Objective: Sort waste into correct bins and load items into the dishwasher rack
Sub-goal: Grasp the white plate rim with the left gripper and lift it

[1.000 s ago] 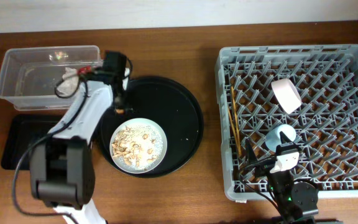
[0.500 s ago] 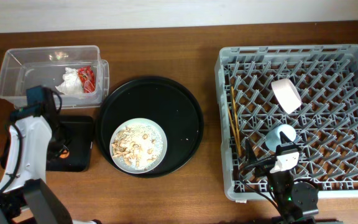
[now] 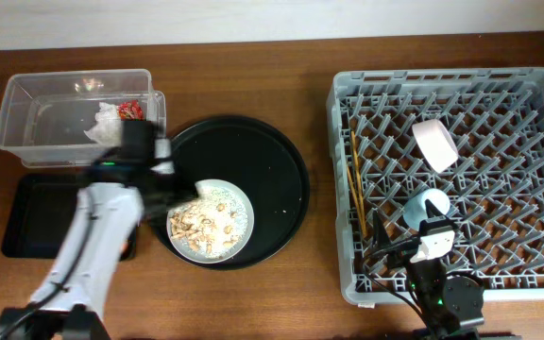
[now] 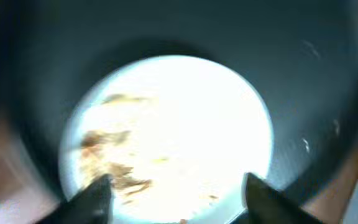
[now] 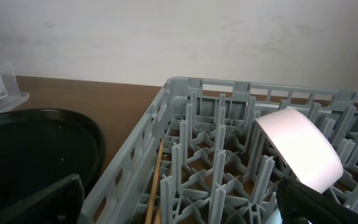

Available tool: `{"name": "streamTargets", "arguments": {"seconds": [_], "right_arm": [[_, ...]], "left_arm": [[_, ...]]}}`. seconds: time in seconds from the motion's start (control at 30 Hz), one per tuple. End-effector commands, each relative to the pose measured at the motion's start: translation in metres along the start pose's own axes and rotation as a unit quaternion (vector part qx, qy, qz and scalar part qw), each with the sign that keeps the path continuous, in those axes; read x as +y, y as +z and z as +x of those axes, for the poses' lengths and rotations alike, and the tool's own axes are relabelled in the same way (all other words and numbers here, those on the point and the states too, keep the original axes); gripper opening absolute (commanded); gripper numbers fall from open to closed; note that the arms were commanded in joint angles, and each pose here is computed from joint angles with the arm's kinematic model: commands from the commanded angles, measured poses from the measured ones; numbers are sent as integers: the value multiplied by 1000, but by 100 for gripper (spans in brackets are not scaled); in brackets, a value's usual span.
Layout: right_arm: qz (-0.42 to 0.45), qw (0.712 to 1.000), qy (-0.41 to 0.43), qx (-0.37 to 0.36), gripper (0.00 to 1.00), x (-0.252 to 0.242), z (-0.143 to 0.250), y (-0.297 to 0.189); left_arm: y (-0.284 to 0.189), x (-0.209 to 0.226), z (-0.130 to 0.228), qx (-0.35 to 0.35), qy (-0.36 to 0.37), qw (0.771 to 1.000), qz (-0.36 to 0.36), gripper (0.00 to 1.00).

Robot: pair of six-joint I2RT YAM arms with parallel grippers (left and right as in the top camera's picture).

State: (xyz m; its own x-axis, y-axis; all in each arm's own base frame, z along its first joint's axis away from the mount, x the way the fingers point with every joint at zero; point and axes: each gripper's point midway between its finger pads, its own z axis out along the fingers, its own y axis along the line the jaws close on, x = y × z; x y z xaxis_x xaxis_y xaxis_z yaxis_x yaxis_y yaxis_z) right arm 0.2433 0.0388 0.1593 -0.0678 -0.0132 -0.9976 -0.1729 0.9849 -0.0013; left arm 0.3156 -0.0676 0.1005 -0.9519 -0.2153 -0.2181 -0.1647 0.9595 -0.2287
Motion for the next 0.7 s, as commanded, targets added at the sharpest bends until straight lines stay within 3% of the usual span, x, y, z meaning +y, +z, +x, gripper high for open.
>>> {"name": "streamTargets", "arguments": {"seconds": [0.0, 0.1, 0.17, 0.3, 0.4, 0.53, 0.67], "right_arm": [[0, 1000, -3, 2, 98, 0, 2, 0], [0, 1000, -3, 2, 98, 0, 2, 0], [0, 1000, -3, 2, 98, 0, 2, 0], [0, 1000, -3, 2, 98, 0, 2, 0], [0, 1000, -3, 2, 98, 0, 2, 0], [0, 1000, -3, 2, 98, 0, 2, 0], [0, 1000, -3, 2, 98, 0, 2, 0]], "left_arm": [[21, -66, 31, 8, 223, 974, -19, 52], [54, -103, 72, 45, 308, 950, -30, 42], [75, -103, 90, 71, 338, 936, -61, 36], [103, -93, 108, 114, 342, 928, -89, 19], [106, -89, 106, 112, 343, 927, -102, 13], [95, -100, 114, 140, 338, 927, -76, 14], [49, -117, 80, 78, 349, 929, -97, 31]]}}
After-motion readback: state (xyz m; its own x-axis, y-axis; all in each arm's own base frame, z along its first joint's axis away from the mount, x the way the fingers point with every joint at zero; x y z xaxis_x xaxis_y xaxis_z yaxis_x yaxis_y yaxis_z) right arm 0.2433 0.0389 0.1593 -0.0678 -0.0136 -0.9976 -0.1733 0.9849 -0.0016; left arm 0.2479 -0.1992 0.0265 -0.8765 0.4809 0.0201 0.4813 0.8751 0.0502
